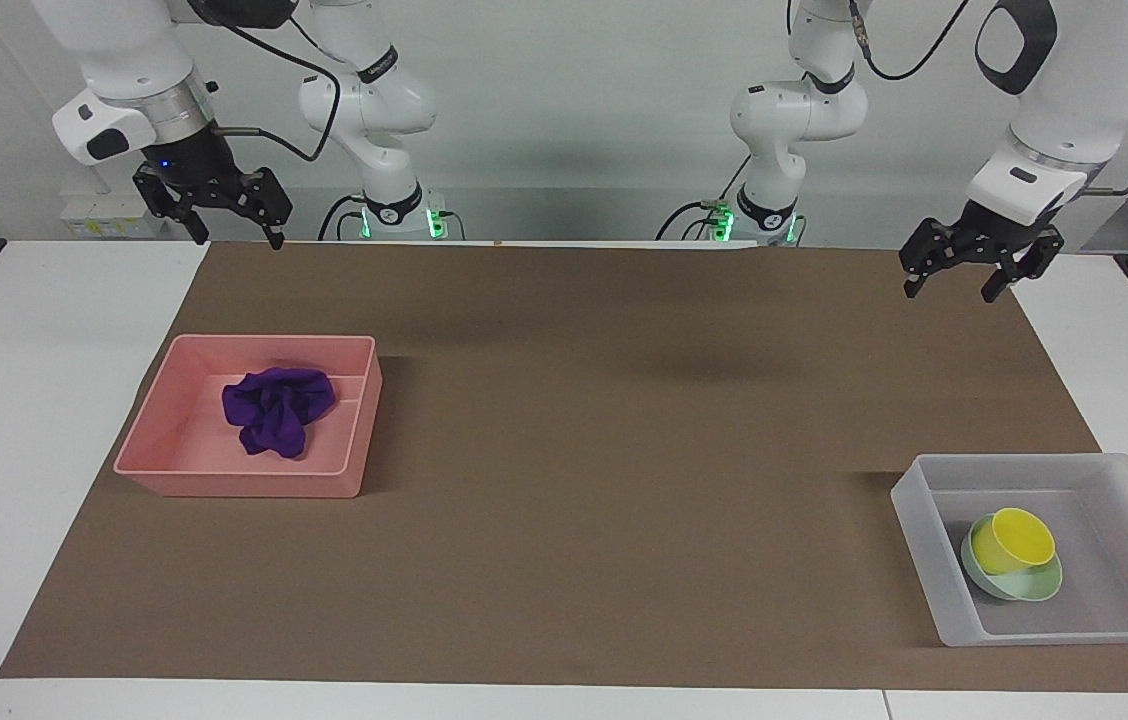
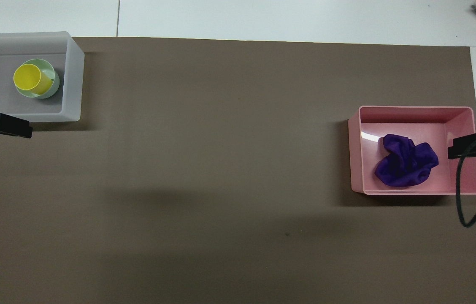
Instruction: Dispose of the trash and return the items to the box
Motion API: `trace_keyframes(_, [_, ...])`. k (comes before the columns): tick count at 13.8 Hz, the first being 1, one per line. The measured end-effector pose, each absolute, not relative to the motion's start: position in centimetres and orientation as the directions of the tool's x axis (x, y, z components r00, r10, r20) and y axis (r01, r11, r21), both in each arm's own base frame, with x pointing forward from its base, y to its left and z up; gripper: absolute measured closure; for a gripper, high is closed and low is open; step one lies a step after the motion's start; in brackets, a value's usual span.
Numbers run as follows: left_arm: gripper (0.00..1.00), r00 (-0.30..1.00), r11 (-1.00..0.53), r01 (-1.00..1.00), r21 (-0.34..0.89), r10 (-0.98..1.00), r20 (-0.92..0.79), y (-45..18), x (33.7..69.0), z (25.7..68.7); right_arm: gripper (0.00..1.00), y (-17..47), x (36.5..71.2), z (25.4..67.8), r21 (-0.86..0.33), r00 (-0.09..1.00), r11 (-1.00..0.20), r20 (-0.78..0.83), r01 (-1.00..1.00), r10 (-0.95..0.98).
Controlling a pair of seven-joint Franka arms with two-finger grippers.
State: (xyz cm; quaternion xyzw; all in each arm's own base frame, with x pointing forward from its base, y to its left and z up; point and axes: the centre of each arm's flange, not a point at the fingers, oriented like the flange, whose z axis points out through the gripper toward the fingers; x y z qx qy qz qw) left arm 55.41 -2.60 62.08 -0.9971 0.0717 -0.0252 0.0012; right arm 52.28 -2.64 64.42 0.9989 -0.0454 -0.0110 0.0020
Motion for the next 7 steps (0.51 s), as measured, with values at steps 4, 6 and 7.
trace_keyframes(4, [0.00, 0.989, -0.990, -0.142, -0.006, -0.142, 0.048, -2.60, 55.37, 62.10, 0.00, -2.64, 52.28, 64.42, 0.005, 0.996, -0.996, -0.022, -0.091, -0.091])
trace_keyframes(6, [0.00, 0.989, -0.990, -0.142, -0.006, -0.142, 0.047, -2.60, 55.35, 62.08, 0.00, -2.64, 52.28, 64.42, 0.005, 0.996, -0.996, -0.022, -0.091, -0.091])
trace_keyframes(7, [0.00, 0.989, -0.990, -0.141, -0.006, -0.141, 0.046, -2.60, 55.34, 62.08, 0.00, -2.66, 52.28, 64.42, 0.005, 0.996, -0.996, -0.022, -0.091, -0.091])
